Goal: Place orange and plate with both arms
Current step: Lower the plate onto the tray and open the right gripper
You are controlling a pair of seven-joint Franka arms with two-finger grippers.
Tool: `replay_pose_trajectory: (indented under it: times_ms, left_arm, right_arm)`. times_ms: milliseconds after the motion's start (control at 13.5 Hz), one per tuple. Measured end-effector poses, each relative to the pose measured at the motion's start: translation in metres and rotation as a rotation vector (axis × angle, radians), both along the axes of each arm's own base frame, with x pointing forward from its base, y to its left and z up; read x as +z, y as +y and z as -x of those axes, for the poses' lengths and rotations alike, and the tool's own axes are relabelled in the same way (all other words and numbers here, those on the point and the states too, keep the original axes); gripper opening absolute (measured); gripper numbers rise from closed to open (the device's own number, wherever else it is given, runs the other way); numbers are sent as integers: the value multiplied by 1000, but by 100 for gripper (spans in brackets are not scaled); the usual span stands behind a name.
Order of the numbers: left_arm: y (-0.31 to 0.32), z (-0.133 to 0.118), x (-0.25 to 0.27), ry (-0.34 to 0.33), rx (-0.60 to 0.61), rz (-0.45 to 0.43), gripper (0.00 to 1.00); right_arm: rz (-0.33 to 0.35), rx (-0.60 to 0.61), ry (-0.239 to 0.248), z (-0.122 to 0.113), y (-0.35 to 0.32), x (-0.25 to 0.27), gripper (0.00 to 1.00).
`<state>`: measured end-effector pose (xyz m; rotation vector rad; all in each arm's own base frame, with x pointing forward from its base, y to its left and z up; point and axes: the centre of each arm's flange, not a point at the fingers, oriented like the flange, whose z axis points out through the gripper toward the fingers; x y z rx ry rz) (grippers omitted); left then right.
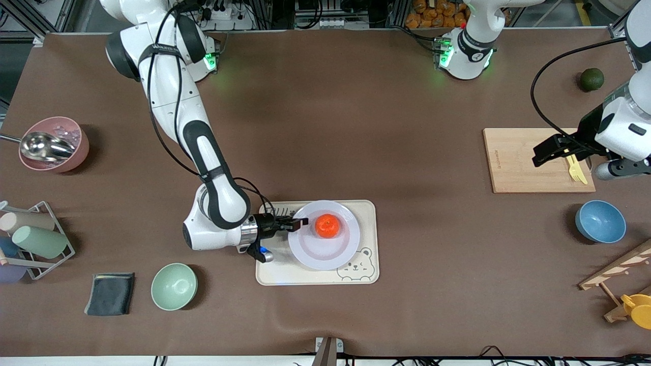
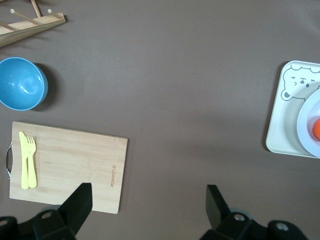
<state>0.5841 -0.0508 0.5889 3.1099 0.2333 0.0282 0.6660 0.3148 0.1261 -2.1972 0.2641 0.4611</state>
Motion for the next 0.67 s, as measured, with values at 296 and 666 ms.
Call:
replay_pose_trajectory:
  times_ms: [296,666]
  left_arm:
    - [0,0,-2,4,0,0,100]
    - [0,0,-3,7,0,0,100]
  right_arm:
    - [-2,1,-3,-1,1,1,14]
    - [-9,4,-10,-3,3,6,70]
